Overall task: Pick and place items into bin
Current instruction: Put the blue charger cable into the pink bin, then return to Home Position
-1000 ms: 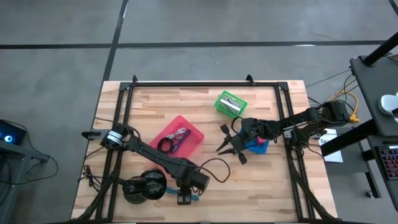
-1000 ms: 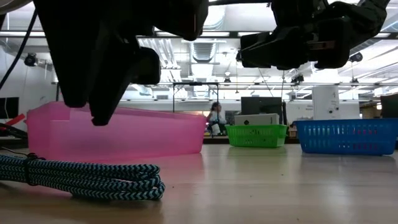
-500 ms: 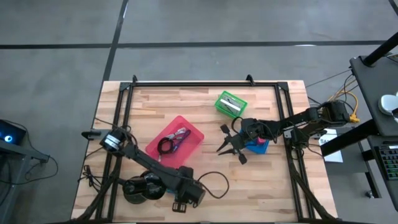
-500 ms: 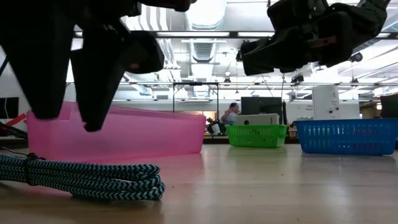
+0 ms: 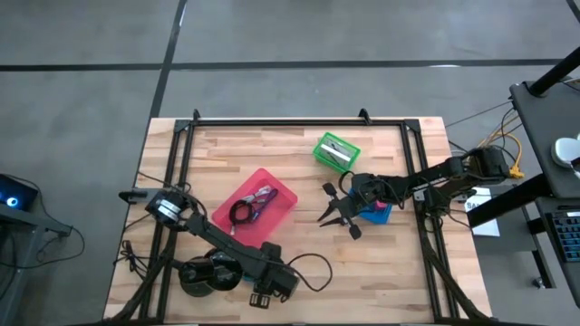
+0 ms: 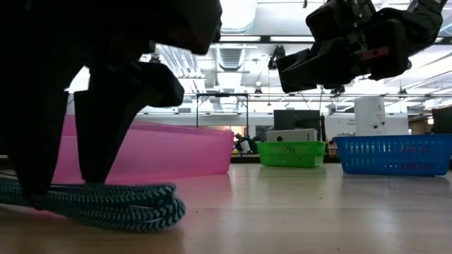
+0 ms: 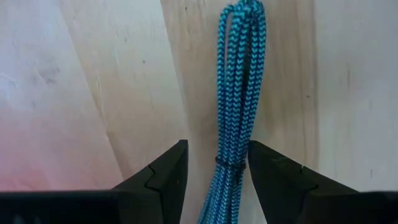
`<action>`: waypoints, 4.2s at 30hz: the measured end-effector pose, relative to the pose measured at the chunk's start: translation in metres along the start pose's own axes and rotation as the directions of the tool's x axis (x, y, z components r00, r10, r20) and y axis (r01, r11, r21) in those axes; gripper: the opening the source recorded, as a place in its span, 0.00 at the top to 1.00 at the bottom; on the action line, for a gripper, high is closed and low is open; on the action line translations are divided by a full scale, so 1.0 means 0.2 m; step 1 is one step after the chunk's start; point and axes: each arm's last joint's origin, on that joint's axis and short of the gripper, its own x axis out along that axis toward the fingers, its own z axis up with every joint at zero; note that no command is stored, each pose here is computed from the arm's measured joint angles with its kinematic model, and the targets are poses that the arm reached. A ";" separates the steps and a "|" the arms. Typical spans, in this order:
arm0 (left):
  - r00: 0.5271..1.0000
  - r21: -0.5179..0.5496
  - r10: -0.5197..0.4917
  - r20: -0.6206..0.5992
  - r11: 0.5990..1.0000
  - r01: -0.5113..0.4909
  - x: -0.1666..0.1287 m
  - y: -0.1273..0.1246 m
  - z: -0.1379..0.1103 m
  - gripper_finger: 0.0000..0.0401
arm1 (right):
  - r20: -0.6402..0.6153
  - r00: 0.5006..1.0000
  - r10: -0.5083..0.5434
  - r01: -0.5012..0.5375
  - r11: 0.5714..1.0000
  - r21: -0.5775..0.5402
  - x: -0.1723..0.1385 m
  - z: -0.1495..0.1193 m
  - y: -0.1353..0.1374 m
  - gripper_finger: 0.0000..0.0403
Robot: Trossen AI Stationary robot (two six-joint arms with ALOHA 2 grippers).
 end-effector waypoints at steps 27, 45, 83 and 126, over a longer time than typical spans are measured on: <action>1.000 0.005 -0.012 0.006 1.000 0.012 0.06 0.02 -0.02 0.92 | 0.021 1.000 -0.007 0.010 0.993 -0.115 0.00 0.01 0.00 0.86; 0.972 0.116 0.023 0.232 0.992 -0.051 -0.26 0.03 0.04 0.97 | 0.028 1.000 -0.014 0.017 0.993 -0.118 0.00 0.02 0.00 0.86; 0.890 -0.569 0.441 0.117 0.764 -0.304 -0.42 0.82 -0.41 0.95 | 0.034 0.999 -0.023 0.028 0.991 -0.129 0.00 0.02 -0.01 0.86; 0.169 -0.239 0.306 0.937 0.913 -0.330 -0.68 0.74 -1.12 0.58 | 0.031 0.999 -0.024 0.028 0.990 -0.137 0.00 0.02 -0.01 0.86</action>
